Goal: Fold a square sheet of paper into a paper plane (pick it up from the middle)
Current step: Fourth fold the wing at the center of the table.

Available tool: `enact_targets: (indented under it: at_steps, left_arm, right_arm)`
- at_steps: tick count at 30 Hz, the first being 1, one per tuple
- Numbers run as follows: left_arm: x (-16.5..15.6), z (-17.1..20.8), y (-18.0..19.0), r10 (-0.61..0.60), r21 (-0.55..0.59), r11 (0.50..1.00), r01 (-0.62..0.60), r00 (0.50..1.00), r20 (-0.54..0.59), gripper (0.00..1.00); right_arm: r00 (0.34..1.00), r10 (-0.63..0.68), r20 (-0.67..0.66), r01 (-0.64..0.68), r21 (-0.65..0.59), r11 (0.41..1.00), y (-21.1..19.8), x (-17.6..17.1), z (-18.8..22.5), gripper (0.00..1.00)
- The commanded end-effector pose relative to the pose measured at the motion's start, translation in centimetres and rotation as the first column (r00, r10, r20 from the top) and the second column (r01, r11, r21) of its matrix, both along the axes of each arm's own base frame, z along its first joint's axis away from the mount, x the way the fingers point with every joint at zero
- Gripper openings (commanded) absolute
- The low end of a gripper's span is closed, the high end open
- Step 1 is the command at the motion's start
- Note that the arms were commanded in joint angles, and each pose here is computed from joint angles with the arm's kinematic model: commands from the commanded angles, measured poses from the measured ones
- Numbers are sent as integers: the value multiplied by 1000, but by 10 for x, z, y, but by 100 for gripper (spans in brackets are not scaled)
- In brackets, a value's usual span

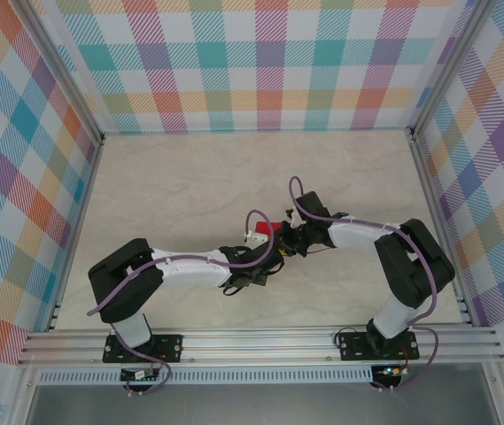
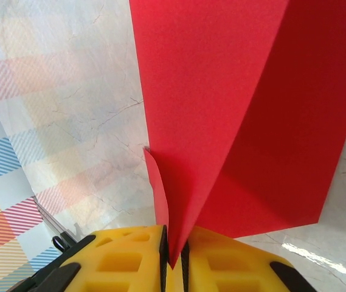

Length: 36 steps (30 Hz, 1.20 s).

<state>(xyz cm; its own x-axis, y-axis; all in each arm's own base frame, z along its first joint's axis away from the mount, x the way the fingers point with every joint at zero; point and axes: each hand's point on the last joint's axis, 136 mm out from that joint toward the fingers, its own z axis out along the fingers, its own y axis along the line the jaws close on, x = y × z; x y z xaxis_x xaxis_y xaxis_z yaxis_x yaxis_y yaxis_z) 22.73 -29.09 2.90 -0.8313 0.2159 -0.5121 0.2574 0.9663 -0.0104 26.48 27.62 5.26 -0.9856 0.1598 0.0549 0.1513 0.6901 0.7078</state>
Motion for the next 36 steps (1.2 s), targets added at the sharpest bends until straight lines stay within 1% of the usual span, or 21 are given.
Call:
enact_targets:
  at_steps: [1,20,26,28,31,33,36]
  left_arm:
    - [1,2,-6,5,11,1000,-5,1000,20,26]
    - [0,3,-3,5,18,1000,-6,999,33,10]
    - [0,5,-6,-6,-8,1000,6,999,32,6]
    - [0,5,-5,-3,-21,1000,4,1000,26,5]
    - [1,7,-12,-14,-91,996,16,1000,15,4]
    - [1,7,-15,-28,-133,991,28,1000,-2,4]
    - [-2,9,-26,-78,-240,968,66,996,-39,3]
  right_arm:
    - [1000,21,2,-21,13,1000,3,3,4,15]
    - [1000,25,1,-25,9,1000,1,1,4,15]
    - [1000,30,2,-30,9,1000,0,0,5,15]
    - [1000,31,5,-31,9,999,-1,0,6,18]
    - [999,34,21,-34,9,999,-6,1,11,22]
    - [999,32,40,-33,15,999,-10,1,18,29]
    - [997,29,68,-30,25,999,-19,2,28,39]
